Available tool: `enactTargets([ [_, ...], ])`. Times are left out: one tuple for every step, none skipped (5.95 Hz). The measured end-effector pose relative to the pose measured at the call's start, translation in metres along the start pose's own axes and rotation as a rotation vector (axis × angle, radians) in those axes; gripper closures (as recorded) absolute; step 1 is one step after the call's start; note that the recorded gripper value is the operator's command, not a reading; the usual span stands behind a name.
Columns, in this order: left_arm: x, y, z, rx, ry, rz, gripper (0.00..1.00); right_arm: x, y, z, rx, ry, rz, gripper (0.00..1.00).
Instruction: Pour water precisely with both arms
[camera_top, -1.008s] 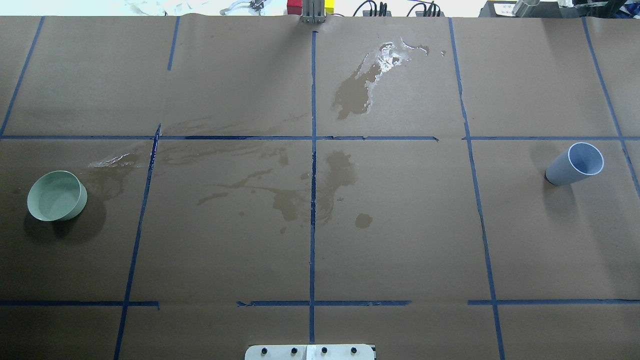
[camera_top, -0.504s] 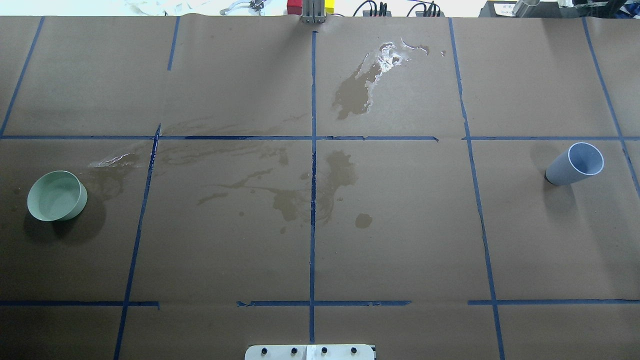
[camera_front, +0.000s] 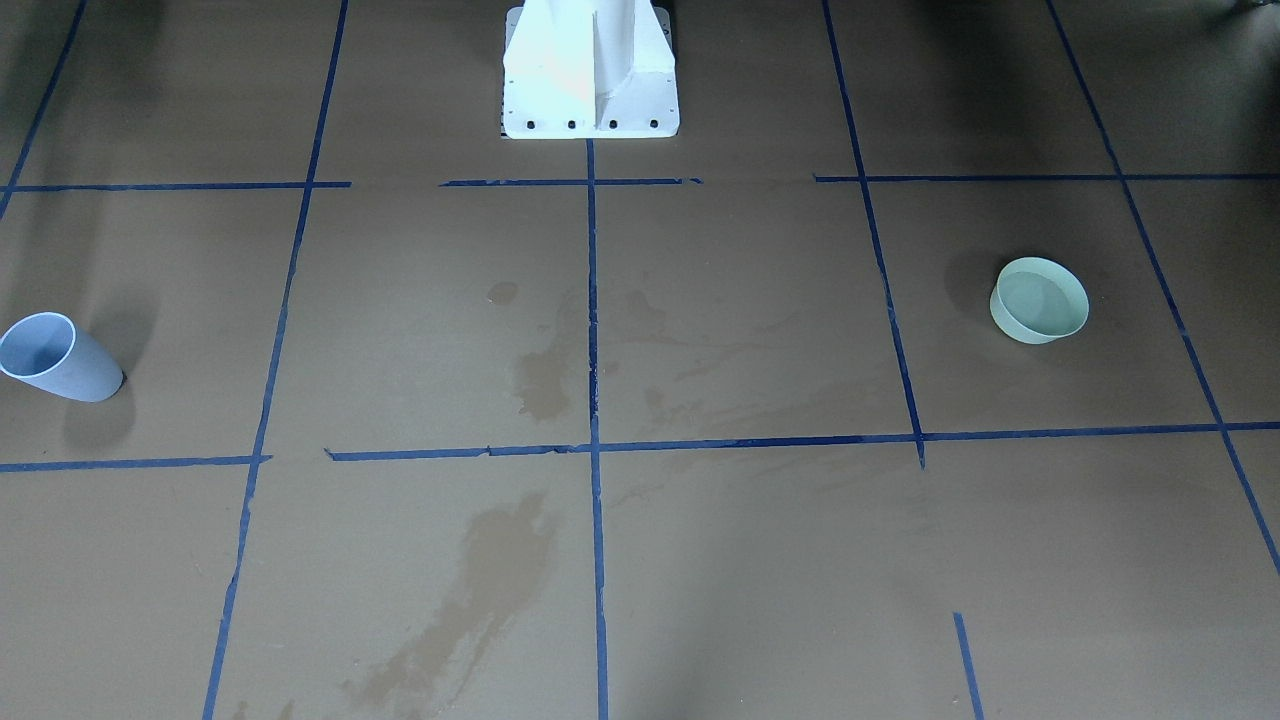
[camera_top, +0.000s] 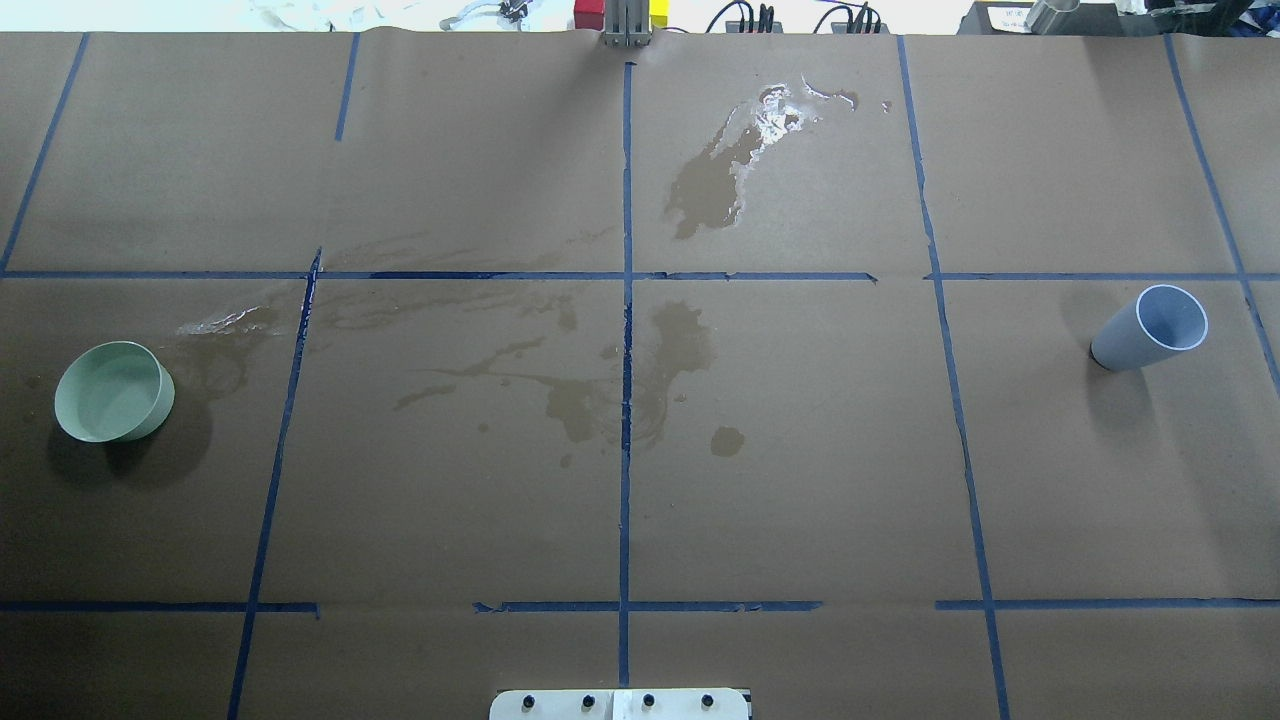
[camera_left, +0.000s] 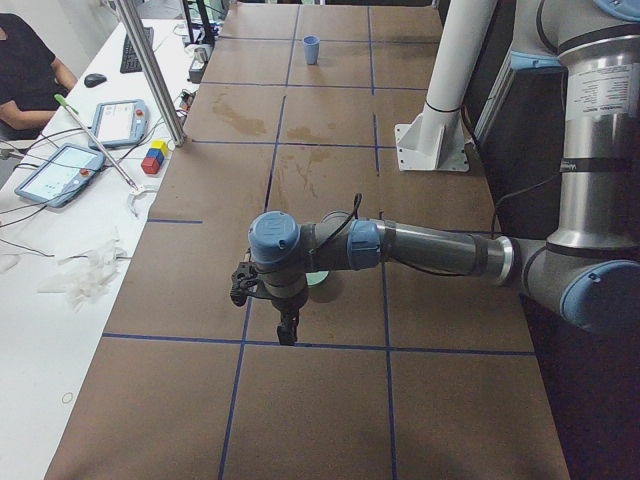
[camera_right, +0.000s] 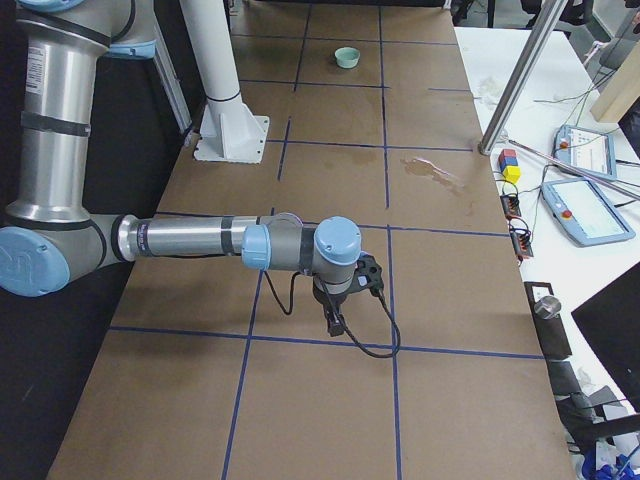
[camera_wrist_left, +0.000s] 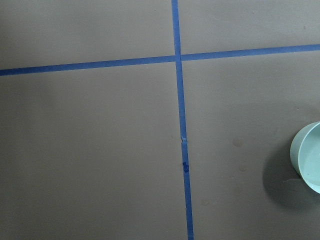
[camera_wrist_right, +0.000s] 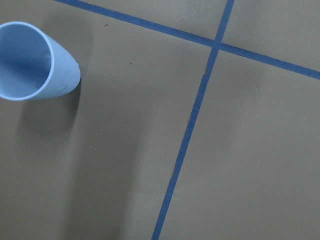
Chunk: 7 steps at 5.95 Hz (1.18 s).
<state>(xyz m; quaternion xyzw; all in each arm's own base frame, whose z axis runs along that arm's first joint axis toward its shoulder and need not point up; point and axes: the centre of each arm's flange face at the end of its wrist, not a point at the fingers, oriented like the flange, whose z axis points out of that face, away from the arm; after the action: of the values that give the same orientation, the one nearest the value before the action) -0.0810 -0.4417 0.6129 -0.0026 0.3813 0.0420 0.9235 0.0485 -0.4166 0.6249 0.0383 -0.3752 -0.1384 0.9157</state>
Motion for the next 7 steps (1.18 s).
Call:
enactTargets([
  [-0.007, 0.015, 0.008, -0.017, -0.001, -0.013, 0.0, 0.0, 0.0, 0.0, -0.004, 0.015, 0.006, 0.0],
  [-0.013, 0.026, 0.017, -0.034, 0.002, -0.028, 0.0, 0.001, 0.001, 0.001, -0.011, 0.027, 0.007, 0.0],
  [-0.015, 0.03, 0.021, -0.041, 0.006, -0.035, 0.0, 0.0, 0.001, 0.001, -0.013, 0.032, 0.007, 0.0],
  [-0.014, 0.03, 0.021, -0.038, 0.01, -0.035, 0.0, -0.001, 0.001, 0.001, -0.012, 0.029, 0.011, 0.0],
  [-0.015, 0.031, 0.022, -0.041, 0.01, -0.037, 0.0, -0.001, 0.001, 0.001, -0.011, 0.024, 0.014, 0.0],
  [-0.018, 0.031, 0.025, -0.044, 0.008, -0.039, 0.0, -0.002, -0.001, 0.0, -0.008, 0.024, 0.013, 0.0],
  [-0.018, 0.031, 0.025, -0.041, 0.008, -0.034, 0.0, -0.004, -0.004, -0.001, -0.005, 0.025, 0.007, 0.0],
])
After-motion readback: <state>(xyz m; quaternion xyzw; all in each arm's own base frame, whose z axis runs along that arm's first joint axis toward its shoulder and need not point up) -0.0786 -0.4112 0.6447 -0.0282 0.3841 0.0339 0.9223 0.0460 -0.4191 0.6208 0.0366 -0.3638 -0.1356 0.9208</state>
